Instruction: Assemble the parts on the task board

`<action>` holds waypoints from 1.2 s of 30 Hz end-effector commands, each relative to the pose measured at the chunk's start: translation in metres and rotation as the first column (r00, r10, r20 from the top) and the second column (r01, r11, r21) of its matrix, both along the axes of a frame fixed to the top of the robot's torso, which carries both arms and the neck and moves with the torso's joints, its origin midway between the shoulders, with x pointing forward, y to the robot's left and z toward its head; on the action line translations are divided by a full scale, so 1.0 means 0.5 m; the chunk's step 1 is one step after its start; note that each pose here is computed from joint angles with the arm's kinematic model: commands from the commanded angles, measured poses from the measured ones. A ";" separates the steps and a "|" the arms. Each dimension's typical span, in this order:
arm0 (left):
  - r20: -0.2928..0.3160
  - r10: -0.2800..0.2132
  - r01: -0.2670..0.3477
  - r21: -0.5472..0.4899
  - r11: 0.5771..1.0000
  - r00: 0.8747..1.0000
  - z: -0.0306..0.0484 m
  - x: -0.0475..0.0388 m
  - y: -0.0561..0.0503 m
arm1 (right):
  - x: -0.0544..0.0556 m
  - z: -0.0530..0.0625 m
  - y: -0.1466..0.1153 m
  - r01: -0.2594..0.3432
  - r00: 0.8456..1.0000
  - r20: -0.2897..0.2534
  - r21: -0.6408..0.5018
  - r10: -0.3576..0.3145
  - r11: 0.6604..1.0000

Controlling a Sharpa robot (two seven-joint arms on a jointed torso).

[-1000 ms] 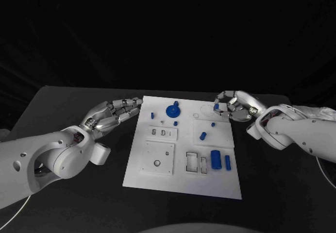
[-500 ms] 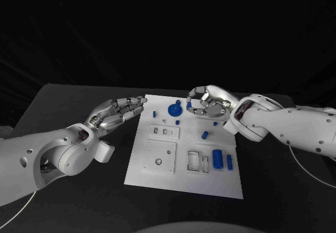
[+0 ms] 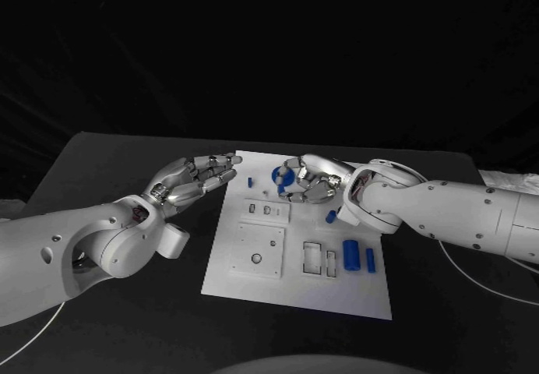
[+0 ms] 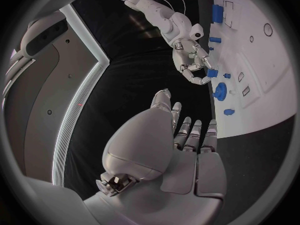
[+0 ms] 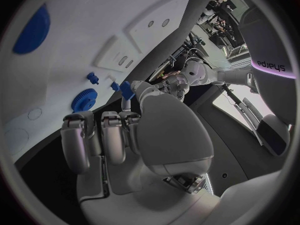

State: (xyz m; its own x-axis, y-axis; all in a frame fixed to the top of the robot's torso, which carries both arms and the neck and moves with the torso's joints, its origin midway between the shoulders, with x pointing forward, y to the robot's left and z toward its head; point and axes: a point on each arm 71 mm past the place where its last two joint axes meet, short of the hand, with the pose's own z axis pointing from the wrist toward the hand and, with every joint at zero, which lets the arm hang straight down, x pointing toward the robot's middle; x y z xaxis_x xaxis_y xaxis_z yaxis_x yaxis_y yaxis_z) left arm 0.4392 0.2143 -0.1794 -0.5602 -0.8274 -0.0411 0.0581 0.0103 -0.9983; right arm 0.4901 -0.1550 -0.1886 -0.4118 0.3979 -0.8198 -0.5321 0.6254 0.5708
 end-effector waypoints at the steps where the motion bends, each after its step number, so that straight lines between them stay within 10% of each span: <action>1: 0.004 -0.025 0.025 -0.008 1.000 1.000 0.002 -0.002 -0.007 | -0.002 -0.018 0.007 -0.017 1.000 -0.010 -0.071 0.016 0.997; 36: -0.002 -0.031 0.031 -0.006 1.000 1.000 0.000 0.000 -0.008 | -0.004 -0.071 0.019 -0.029 0.998 -0.052 -0.126 0.022 0.992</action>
